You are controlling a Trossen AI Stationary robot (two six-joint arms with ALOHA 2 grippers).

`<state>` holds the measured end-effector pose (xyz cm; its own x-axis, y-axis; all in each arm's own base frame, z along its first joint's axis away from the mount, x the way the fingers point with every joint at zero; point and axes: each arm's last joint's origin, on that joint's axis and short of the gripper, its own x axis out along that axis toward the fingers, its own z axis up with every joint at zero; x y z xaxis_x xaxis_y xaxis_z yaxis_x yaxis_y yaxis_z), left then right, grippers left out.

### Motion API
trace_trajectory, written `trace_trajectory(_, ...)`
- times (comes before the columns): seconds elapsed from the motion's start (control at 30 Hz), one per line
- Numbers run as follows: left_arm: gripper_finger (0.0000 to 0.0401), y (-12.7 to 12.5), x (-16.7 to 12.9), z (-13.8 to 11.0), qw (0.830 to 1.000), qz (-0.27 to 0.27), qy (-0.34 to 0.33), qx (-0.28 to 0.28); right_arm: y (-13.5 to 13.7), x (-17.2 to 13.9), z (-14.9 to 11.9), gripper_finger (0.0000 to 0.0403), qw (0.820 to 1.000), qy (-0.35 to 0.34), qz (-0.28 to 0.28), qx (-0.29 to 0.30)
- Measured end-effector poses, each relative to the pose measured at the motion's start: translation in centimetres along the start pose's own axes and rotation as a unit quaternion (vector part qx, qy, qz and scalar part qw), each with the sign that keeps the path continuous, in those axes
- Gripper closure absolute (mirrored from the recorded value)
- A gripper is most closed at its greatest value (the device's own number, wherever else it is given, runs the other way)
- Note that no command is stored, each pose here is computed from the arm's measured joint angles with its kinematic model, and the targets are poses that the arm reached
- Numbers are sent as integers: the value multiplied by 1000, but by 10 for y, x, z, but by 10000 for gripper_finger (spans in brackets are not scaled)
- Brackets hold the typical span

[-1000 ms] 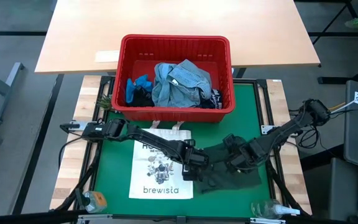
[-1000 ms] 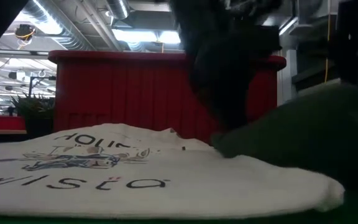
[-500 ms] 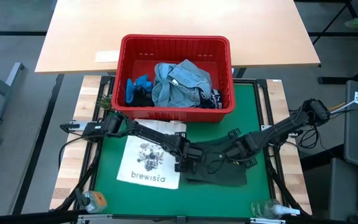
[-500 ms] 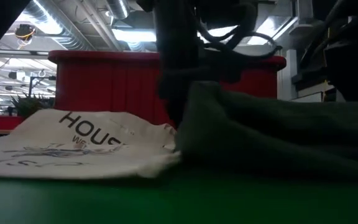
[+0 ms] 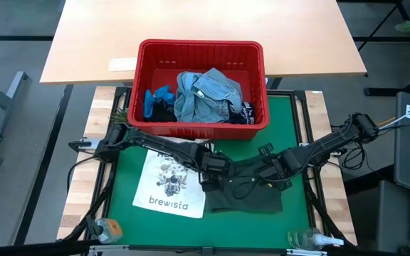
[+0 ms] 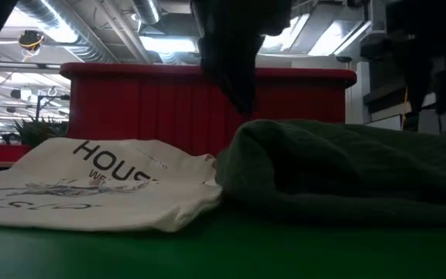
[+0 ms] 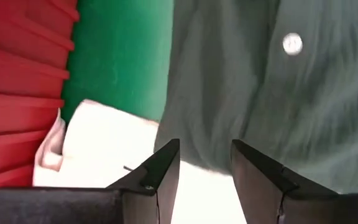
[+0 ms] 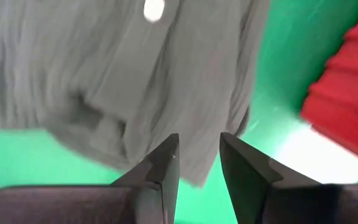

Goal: Fold Laundry from Bin
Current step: Fold the green t-shirt

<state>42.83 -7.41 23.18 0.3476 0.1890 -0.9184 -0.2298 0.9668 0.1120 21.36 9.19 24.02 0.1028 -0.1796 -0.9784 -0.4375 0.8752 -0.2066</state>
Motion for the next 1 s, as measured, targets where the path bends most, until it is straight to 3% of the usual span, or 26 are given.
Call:
trace_trajectory(0.3, 264, -5, 27, 5, 1000, 1, -11, -12, 4, 21, 12, 288, 997, -70, -3, 15)
trace_trajectory(0.6, 264, 3, 76, 1, 998, 60, 26, -13, 16, 62, -9, 288, 997, -31, 54, 35)
trace_trajectory(0.87, 264, 34, 85, 1, 990, 83, 67, -93, 25, 84, -27, 288, 993, 12, 102, 58)
trace_trajectory(1.0, 264, 39, 86, 0, 989, 66, 86, -103, 24, 82, -26, 288, 993, 11, 104, 56)
